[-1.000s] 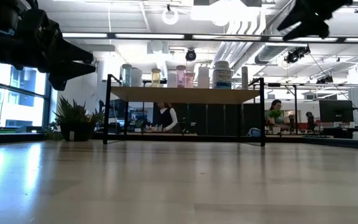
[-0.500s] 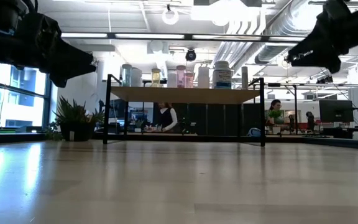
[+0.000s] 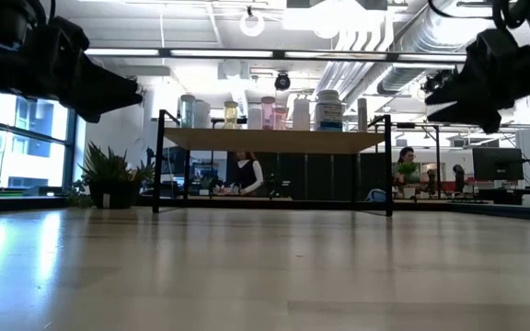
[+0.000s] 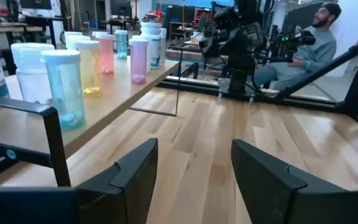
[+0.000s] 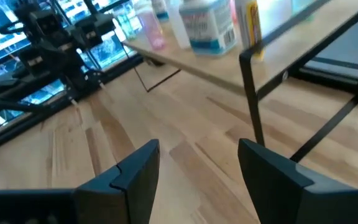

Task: Pick and place medicine bottles onto shelf by color
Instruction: Return to Home Position

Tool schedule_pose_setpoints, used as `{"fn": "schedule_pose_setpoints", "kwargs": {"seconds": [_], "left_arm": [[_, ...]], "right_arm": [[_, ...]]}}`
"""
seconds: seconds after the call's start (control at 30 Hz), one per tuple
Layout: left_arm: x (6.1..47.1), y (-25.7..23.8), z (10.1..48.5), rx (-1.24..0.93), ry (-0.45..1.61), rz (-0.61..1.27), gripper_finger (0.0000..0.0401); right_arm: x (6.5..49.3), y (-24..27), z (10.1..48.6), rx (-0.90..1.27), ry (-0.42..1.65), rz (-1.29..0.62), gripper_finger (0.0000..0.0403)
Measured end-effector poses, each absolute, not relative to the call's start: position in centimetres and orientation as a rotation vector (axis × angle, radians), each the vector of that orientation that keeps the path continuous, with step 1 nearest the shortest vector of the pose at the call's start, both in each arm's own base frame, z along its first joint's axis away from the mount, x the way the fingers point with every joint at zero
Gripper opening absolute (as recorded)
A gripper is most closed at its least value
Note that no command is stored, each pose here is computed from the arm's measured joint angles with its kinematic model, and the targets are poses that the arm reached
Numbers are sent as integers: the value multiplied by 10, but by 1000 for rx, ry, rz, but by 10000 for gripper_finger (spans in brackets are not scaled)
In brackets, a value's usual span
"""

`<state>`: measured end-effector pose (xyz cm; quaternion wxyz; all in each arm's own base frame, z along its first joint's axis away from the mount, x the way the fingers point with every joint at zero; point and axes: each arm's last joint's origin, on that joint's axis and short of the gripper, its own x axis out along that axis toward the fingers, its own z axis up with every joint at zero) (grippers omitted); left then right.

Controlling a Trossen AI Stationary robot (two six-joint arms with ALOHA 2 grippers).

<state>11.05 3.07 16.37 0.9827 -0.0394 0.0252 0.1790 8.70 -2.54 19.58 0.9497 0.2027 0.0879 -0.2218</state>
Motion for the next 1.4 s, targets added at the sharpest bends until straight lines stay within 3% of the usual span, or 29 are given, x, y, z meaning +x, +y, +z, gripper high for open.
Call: {"fn": "schedule_pose_setpoints", "kwargs": {"seconds": [0.57, 1.4], "left_arm": [[109, 30, 178, 15, -82, 347, 195], [108, 30, 176, 60, -54, 367, 195]], "right_arm": [[93, -18, 177, 393, 159, -355, 209], [90, -17, 174, 432, 183, -362, 209]]}}
